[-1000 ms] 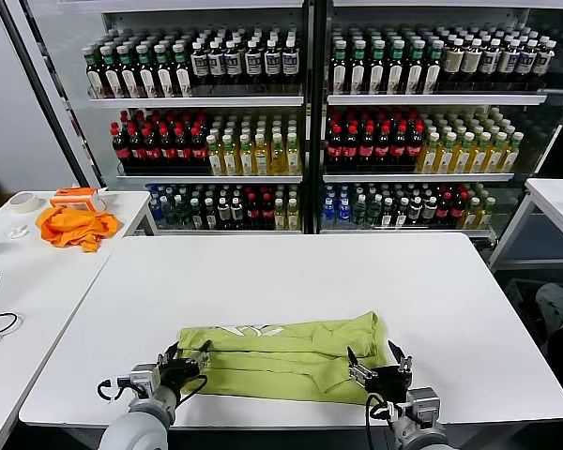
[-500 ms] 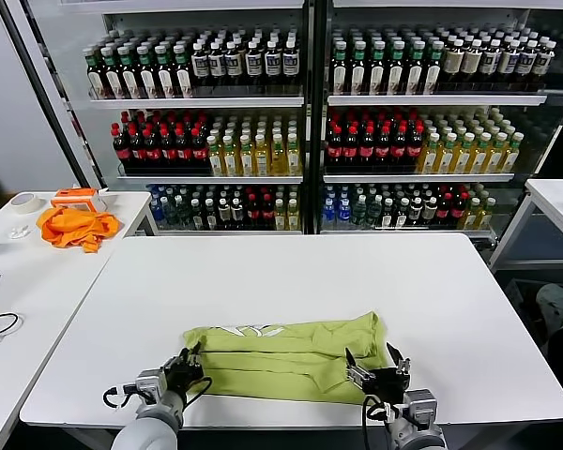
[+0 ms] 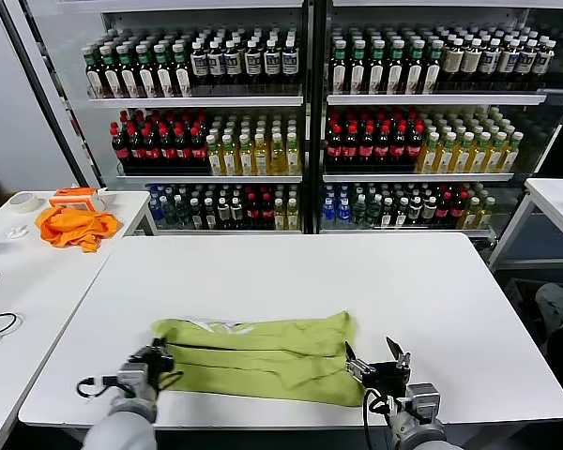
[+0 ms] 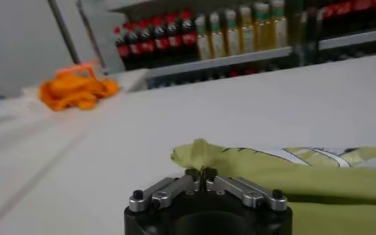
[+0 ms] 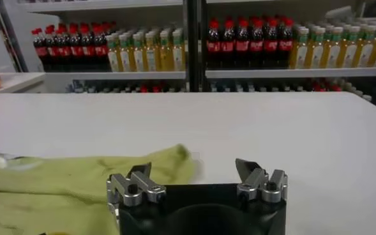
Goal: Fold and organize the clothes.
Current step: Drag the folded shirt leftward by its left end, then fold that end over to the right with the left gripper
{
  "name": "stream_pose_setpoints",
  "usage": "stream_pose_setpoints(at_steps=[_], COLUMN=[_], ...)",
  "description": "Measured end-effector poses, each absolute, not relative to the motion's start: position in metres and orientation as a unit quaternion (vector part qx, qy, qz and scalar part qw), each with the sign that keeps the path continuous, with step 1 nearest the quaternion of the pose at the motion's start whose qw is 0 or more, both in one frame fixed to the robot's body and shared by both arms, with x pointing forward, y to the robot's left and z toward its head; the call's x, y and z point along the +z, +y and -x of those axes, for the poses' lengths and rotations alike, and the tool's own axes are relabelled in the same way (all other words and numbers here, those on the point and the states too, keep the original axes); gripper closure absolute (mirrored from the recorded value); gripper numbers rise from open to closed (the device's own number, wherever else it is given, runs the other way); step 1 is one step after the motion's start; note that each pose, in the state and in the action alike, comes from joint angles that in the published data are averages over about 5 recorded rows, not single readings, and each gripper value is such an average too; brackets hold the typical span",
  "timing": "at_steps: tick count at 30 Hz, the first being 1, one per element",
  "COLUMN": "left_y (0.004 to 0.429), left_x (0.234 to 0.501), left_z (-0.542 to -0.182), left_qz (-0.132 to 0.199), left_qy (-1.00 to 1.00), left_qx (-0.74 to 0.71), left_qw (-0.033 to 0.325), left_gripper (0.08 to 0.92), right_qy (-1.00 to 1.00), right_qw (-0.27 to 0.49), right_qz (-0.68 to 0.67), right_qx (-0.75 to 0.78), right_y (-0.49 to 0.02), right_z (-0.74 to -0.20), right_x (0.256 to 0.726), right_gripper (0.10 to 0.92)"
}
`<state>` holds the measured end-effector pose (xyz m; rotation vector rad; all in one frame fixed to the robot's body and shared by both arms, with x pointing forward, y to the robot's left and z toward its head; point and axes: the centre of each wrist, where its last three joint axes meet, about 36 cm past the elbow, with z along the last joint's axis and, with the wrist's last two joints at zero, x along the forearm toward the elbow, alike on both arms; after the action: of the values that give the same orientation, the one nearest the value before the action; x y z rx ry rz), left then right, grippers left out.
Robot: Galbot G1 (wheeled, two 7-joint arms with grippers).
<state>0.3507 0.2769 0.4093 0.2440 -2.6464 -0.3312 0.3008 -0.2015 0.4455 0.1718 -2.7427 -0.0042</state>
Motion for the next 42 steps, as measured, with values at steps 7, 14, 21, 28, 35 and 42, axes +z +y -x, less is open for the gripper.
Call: stream_pose_setpoints(at_steps=[7,14,21,28,35,42], left_y=[0.325,0.316,0.277,0.242,0.214,0.195], left_x=[0.433,0.466,0.48,0.477,0.47,0.461], left_z=[-0.357,-0.353,-0.345,-0.344,-0.349,-0.36], left_qz=[-0.159,-0.138,-0.045,0.032,0.086,0.115], left_qy=[-0.946,-0.96,-0.976,-0.976,-0.971,-0.966], left_qx=[-0.19,-0.146,-0.075,-0.027,0.005,0.023], left_qw=[0.21,0.195,0.2,0.212,0.221,0.229], left_gripper=[0.902,0.902,0.902,0.902,0.902,0.902], right_qy=[-0.979,-0.979,-0.979,-0.979,-0.979,-0.979], right_qw=[0.193,0.196,0.197,0.198,0.197,0.2], right_qz=[-0.062,-0.06,-0.055,-0.051,-0.049,-0.049], right_qx=[-0.002,0.002,0.003,0.003,0.005,0.005], right_y=[-0.203,-0.204,-0.205,-0.205,-0.204,-0.202], right_z=[-0.306,-0.309,-0.309,-0.308,-0.308,-0.308], right_x=[0.447,0.446,0.446,0.445,0.444,0.442], right_gripper=[0.2,0.2,0.2,0.2,0.2,0.2])
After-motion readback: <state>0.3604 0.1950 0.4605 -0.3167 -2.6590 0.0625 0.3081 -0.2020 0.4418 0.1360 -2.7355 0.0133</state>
